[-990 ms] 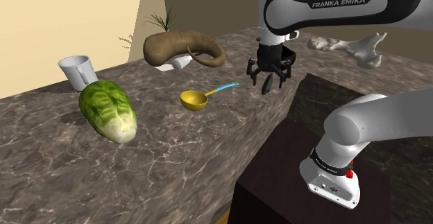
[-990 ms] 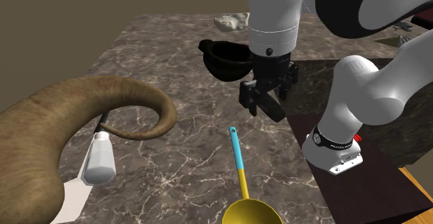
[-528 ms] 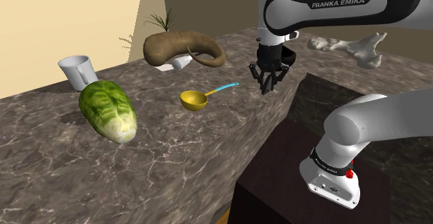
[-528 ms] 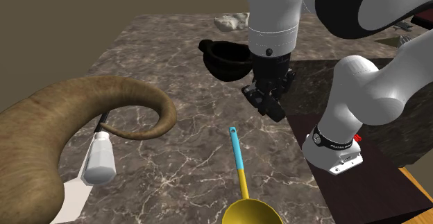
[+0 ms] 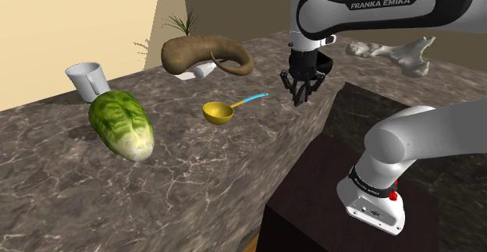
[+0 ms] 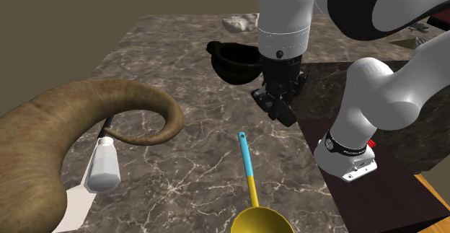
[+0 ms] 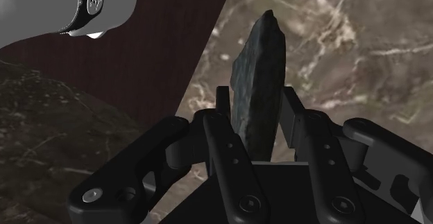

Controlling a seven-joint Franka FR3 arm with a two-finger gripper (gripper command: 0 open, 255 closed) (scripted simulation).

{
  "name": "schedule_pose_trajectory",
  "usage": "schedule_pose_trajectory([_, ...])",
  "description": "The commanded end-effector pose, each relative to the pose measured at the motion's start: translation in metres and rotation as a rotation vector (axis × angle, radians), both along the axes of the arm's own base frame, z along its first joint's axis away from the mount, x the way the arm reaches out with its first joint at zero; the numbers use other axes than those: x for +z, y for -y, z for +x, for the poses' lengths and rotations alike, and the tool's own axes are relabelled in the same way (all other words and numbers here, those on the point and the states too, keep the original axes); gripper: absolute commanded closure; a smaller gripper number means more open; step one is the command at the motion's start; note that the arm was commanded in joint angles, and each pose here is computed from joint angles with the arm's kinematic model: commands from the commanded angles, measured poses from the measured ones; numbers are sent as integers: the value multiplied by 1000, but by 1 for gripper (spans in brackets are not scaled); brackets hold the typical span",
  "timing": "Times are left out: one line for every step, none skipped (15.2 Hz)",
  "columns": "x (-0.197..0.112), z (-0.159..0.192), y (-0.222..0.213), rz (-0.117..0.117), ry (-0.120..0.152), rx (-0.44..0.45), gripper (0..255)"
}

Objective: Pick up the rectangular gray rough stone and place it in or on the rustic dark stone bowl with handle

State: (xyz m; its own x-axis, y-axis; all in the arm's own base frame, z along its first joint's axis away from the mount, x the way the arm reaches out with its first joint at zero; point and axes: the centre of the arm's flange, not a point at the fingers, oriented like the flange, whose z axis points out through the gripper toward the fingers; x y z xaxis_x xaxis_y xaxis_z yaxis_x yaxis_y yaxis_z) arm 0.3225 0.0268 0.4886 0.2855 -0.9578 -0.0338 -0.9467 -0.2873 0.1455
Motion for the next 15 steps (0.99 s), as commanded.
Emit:
schedule_pose_trajectory([5,0,0,0,0,0,255])
schedule_pose_trajectory([10,0,0,0,0,0,255])
schedule_pose_trajectory([16,0,0,0,0,0,255])
schedule_pose_trajectory([21,0,0,0,0,0,255])
schedule_pose_trajectory([26,0,0,0,0,0,255])
schedule_pose_trajectory([32,0,0,0,0,0,255])
schedule_pose_trajectory([37,0,0,0,0,0,255])
schedule_pose_trajectory([42,0,0,0,0,0,255])
schedule_pose_trajectory([47,0,0,0,0,0,255])
schedule_pose_trajectory([53,0,0,0,0,0,255])
schedule_pose_trajectory([58,0,0,0,0,0,255])
schedule_pose_trajectory([63,0,0,0,0,0,255])
schedule_pose_trajectory([69,0,0,0,0,0,255])
schedule_pose_trajectory([74,0,0,0,0,0,255])
schedule_pose_trajectory([79,0,0,0,0,0,255])
